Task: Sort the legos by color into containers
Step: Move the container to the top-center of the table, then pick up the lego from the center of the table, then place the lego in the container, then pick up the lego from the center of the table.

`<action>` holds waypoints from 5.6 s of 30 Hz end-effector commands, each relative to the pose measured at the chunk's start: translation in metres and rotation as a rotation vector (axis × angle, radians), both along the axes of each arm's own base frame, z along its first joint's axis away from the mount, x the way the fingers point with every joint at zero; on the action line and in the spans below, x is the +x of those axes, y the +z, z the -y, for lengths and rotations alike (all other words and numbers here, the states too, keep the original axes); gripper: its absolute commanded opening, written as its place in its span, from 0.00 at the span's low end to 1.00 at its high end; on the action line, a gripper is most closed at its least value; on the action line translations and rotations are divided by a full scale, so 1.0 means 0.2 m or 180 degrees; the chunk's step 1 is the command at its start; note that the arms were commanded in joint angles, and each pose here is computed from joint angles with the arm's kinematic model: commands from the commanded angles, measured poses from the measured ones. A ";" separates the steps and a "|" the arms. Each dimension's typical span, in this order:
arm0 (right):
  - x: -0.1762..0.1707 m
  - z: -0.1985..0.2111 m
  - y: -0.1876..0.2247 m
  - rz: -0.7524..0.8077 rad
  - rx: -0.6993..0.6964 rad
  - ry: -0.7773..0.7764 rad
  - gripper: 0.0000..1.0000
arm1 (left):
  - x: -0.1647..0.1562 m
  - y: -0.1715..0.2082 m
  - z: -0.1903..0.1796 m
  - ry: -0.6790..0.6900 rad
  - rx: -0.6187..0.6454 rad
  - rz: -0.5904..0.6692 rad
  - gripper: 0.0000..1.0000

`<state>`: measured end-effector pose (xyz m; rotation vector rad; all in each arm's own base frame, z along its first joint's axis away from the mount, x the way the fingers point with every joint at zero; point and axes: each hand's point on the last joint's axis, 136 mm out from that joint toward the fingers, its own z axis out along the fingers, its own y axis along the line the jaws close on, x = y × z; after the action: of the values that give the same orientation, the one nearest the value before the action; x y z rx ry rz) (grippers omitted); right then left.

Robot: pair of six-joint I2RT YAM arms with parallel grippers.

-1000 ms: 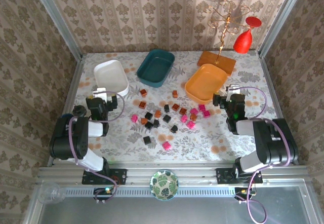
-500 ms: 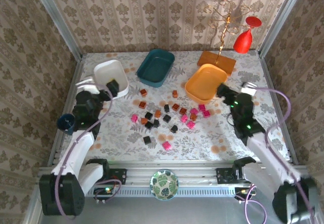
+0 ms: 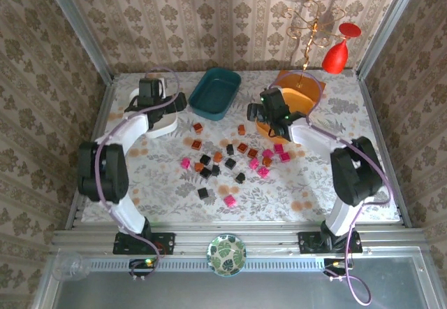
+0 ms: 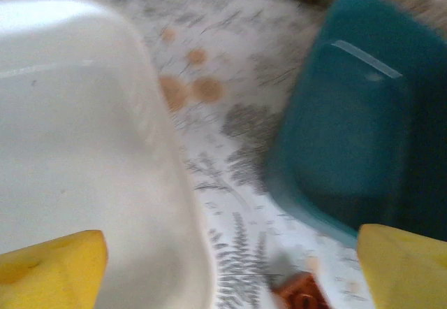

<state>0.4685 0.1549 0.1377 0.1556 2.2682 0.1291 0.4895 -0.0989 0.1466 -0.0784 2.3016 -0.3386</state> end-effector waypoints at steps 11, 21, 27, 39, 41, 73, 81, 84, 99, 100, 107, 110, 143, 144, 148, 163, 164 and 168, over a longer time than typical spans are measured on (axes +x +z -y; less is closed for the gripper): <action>0.35 -0.08 -0.33 -0.0313 0.0313 0.0140 0.85 | 0.30 -0.26 -0.02 -0.0183 -0.0061 -0.0355 0.67; 0.56 -0.39 -0.20 0.0082 0.0861 0.0677 0.82 | 0.55 -0.20 0.28 -0.1013 -0.0796 -0.0020 0.76; 0.74 -0.51 -0.15 0.0197 0.1222 0.0708 0.84 | 0.69 -0.09 0.44 -0.1325 -0.1403 0.0135 0.85; 0.74 -0.54 -0.12 0.0008 0.1339 0.1174 0.86 | 0.48 -0.13 0.70 -0.1840 -0.1704 -0.0279 0.85; 0.68 -0.51 -0.12 -0.0058 0.1234 0.1277 0.86 | 0.41 -0.10 0.72 -0.1792 -0.1690 -0.0264 0.85; 0.67 -0.25 0.19 -0.0055 0.0177 0.1126 0.91 | 0.44 0.13 0.43 -0.0468 -0.0827 0.0312 0.98; 0.03 -0.02 0.19 -0.0127 -0.0194 0.0769 0.92 | -0.02 0.48 0.32 -0.0535 -0.0531 0.0721 0.99; -0.26 0.09 0.04 -0.0386 -0.0144 0.0543 0.90 | -0.29 0.44 0.37 -0.0683 -0.0687 0.0770 1.00; -0.74 0.34 -0.42 -0.1339 -0.0630 0.0167 0.75 | -1.13 0.15 0.90 -0.2413 -0.0943 0.0396 0.99; -0.74 0.34 -0.43 -0.1372 -0.0629 0.0163 0.73 | -1.13 0.15 0.91 -0.2419 -0.0937 0.0409 0.99; -0.71 0.31 -0.53 -0.1557 -0.0606 0.0170 0.63 | -1.11 0.12 0.93 -0.2362 -0.0884 0.0395 0.99; -0.71 0.31 -0.55 -0.1597 -0.0581 0.0152 0.61 | -1.10 0.09 0.93 -0.2312 -0.0861 0.0363 0.99; 0.36 -0.04 0.01 0.0242 0.0212 0.0112 0.34 | -0.88 0.09 0.77 -0.1512 -0.1057 0.0314 1.00; 0.43 -0.04 -0.03 0.0225 0.0272 0.0054 0.34 | -0.89 0.08 0.77 -0.1517 -0.1040 0.0291 1.00; 0.65 -0.02 -0.12 0.0161 0.0450 -0.0069 0.40 | -0.94 0.02 0.73 -0.1503 -0.0863 0.0107 1.00; -0.04 -0.23 0.32 0.0375 0.0687 0.1033 0.82 | -0.94 -0.18 0.40 -0.1068 0.0144 -0.0269 0.95; -0.09 -0.23 0.30 0.0347 0.0684 0.1040 0.82 | -0.91 -0.20 0.40 -0.1072 0.0204 -0.0297 0.95; -0.30 -0.19 0.20 0.0226 0.0722 0.1021 0.83 | -0.76 -0.31 0.48 -0.1169 0.0308 -0.0397 0.94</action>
<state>0.4237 0.2020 0.2079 -0.1071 2.1238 0.5603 0.3177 -0.1899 0.0844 0.3242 2.4723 -0.4632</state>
